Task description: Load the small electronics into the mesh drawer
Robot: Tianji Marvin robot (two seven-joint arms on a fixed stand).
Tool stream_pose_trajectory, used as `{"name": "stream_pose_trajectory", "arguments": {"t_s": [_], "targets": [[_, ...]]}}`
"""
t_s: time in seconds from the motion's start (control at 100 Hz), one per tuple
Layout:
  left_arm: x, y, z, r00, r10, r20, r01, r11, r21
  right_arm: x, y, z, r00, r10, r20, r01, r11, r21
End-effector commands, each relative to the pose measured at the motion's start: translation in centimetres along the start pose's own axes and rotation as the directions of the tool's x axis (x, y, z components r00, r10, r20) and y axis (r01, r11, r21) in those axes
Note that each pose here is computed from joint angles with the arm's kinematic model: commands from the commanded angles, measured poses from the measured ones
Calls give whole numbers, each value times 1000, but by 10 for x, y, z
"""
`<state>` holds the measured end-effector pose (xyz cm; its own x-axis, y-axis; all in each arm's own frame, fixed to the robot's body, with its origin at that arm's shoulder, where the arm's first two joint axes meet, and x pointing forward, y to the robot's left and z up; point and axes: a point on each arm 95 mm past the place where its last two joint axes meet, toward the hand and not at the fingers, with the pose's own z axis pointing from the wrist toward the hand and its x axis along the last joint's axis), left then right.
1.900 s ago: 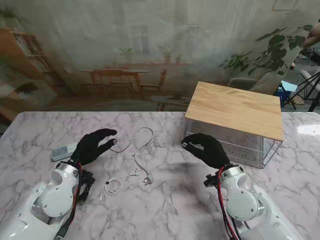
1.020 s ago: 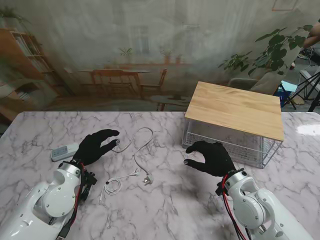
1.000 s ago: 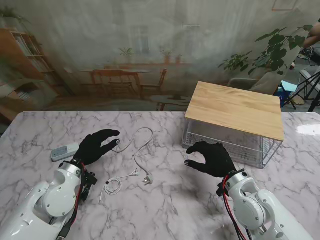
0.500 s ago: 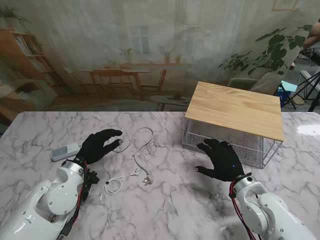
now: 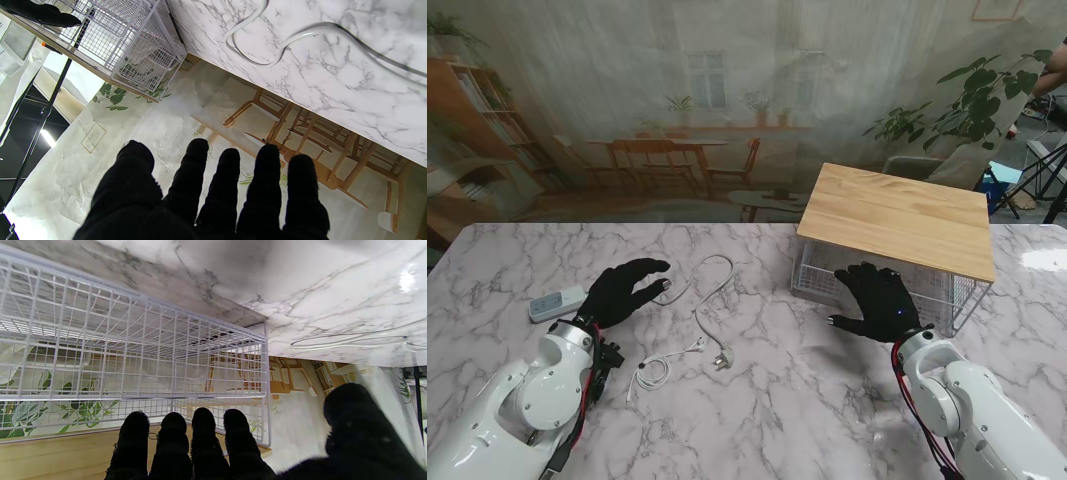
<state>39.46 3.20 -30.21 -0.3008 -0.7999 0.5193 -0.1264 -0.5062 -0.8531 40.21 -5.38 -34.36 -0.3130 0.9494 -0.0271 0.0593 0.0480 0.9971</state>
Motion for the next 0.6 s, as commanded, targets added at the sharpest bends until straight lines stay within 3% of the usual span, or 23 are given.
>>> {"name": "stream_pose_trajectory", "arguments": {"t_s": [0.0, 0.35, 0.59], "targets": [[0, 3, 0, 1000, -2, -1, 2, 1000, -16, -6, 2, 5, 1000, -20, 20, 20, 1000, -3], [-1, 5, 1, 1000, -1, -2, 1, 1000, -23, -22, 0, 34, 995, -43, 94, 40, 999, 24], [-2, 5, 2, 1000, 6, -4, -7, 1000, -29, -18, -6, 44, 992, -17, 123, 11, 999, 47]]}}
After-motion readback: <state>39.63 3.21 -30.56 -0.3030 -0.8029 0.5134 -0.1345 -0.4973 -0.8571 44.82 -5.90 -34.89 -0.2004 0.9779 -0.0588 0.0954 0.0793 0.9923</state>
